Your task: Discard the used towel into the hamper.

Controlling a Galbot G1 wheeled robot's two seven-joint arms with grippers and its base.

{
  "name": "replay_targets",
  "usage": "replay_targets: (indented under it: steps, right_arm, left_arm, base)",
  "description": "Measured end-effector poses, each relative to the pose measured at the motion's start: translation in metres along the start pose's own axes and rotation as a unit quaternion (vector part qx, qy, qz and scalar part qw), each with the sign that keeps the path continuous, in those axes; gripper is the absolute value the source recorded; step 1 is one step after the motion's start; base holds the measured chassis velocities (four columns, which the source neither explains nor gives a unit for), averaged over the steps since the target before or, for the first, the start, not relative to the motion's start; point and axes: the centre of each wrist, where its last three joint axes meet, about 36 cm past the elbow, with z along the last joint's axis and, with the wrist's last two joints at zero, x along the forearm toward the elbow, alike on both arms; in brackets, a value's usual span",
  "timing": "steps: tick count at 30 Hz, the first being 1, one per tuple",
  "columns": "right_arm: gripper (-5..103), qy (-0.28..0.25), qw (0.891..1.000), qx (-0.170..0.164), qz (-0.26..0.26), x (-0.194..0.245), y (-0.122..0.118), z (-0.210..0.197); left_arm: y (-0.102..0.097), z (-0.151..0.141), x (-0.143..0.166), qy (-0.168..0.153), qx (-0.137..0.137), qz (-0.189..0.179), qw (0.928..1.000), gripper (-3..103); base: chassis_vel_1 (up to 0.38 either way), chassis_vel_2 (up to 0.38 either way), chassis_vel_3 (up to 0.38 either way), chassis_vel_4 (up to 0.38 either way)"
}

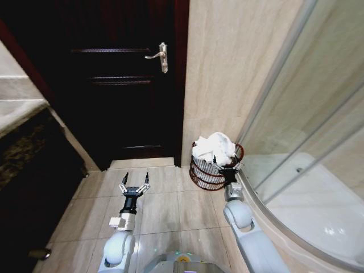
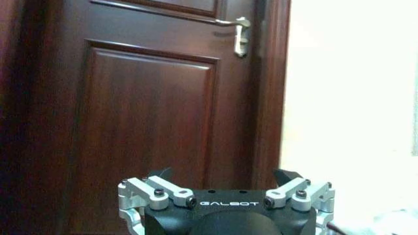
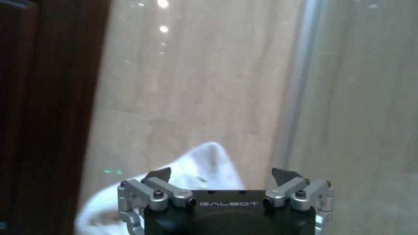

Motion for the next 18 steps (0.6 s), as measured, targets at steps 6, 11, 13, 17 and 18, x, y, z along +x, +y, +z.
replay_targets:
  steps: [6,11,13,17,18]
  right_arm:
    - [100,0.01,1.0,-0.004,0.004,-0.0005,-0.0042,-0.0034]
    - [100,0.009,1.0,-0.007,0.002,-0.0019,-0.005,-0.0043]
    - [100,0.01,1.0,-0.007,0.0,-0.0019,-0.0059,-0.004]
    - [100,0.011,1.0,-0.007,-0.002,-0.002,-0.0071,-0.0027]
    - [100,0.012,1.0,-0.007,-0.003,-0.0021,-0.0071,-0.0022]
  left_arm:
    - [0.0008,0.0005,0.0001,-0.005,0.002,0.001,1.0,100]
    - [-0.0009,0.0005,0.0,-0.005,0.003,0.003,1.0,100]
    - [-0.0012,0.0004,-0.0002,-0.005,0.002,0.004,1.0,100]
    - [-0.0014,0.0002,-0.0015,-0.006,0.002,0.006,1.0,100]
    - [-0.0016,0.0002,-0.0015,-0.006,0.002,0.006,1.0,100]
  base:
    - [-0.074,-0.09,-0.092,-0.07]
    - [0.0,0.0,0.0,0.0]
    - [-0.021,0.03,0.021,-0.011]
    - [-0.068,0.066,0.058,-0.089]
    - [-0.095,0.091,0.104,-0.107]
